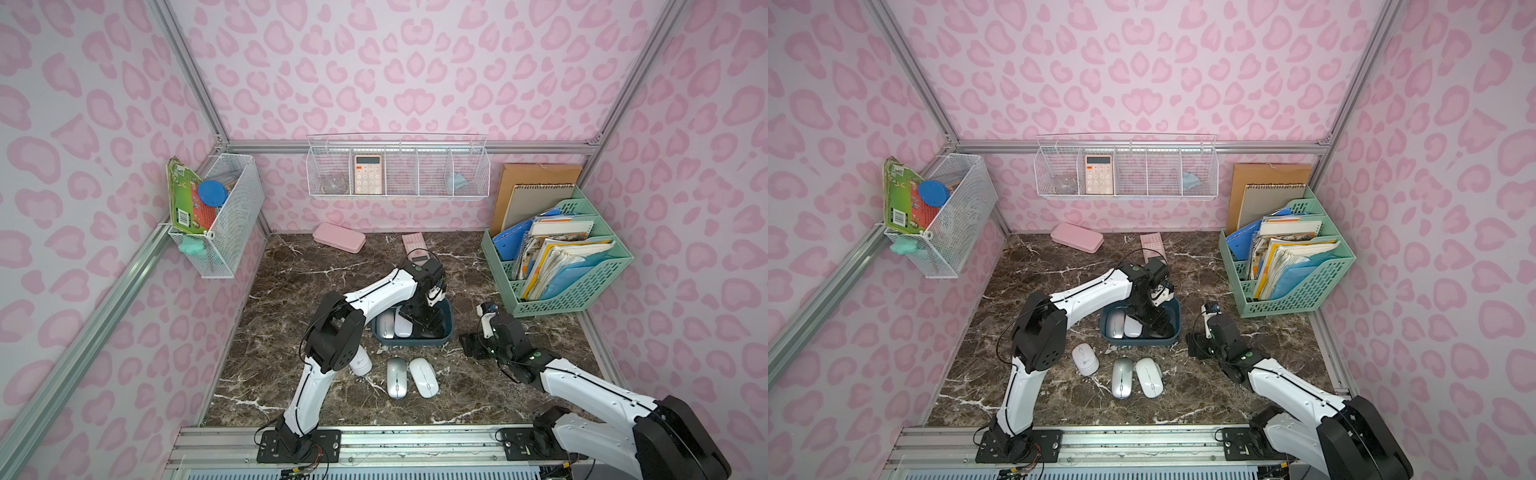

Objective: Take out the mouse from the storage box
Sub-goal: Pick up the mouse from the storage box.

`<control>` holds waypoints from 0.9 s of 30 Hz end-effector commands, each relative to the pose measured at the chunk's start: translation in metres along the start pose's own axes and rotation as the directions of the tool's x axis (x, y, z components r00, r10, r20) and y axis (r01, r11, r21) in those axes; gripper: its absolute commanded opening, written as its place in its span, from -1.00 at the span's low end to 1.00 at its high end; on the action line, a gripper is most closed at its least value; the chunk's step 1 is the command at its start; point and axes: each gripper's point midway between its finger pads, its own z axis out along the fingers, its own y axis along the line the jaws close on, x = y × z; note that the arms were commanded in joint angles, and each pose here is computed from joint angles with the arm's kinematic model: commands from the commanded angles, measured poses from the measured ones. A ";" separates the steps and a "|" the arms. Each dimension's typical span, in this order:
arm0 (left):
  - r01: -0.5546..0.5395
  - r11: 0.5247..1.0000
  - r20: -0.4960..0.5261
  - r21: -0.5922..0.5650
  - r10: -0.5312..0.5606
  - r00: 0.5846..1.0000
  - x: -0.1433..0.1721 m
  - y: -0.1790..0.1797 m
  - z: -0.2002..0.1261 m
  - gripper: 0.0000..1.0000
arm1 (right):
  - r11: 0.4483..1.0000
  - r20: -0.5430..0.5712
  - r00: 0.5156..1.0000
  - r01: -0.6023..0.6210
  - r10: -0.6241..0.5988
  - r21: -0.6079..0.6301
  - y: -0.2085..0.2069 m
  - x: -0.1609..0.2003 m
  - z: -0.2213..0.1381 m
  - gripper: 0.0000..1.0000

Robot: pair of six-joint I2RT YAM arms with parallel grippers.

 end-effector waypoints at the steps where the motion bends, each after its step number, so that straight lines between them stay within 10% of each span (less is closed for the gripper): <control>1: -0.064 0.997 -0.016 -0.032 0.064 0.998 0.000 0.007 0.005 0.75 | 1.000 0.023 1.000 0.007 -0.007 -0.011 0.003 -0.007 0.000 0.69; 17: -0.055 0.957 0.097 -0.286 0.086 0.992 -0.027 0.054 0.012 0.58 | 1.000 0.012 1.000 0.010 -0.010 -0.014 0.004 -0.006 0.002 0.70; 27: -0.085 0.976 0.083 -0.200 0.103 0.991 -0.023 0.041 0.012 0.80 | 1.000 0.001 1.000 0.014 -0.014 -0.016 0.005 -0.006 0.003 0.70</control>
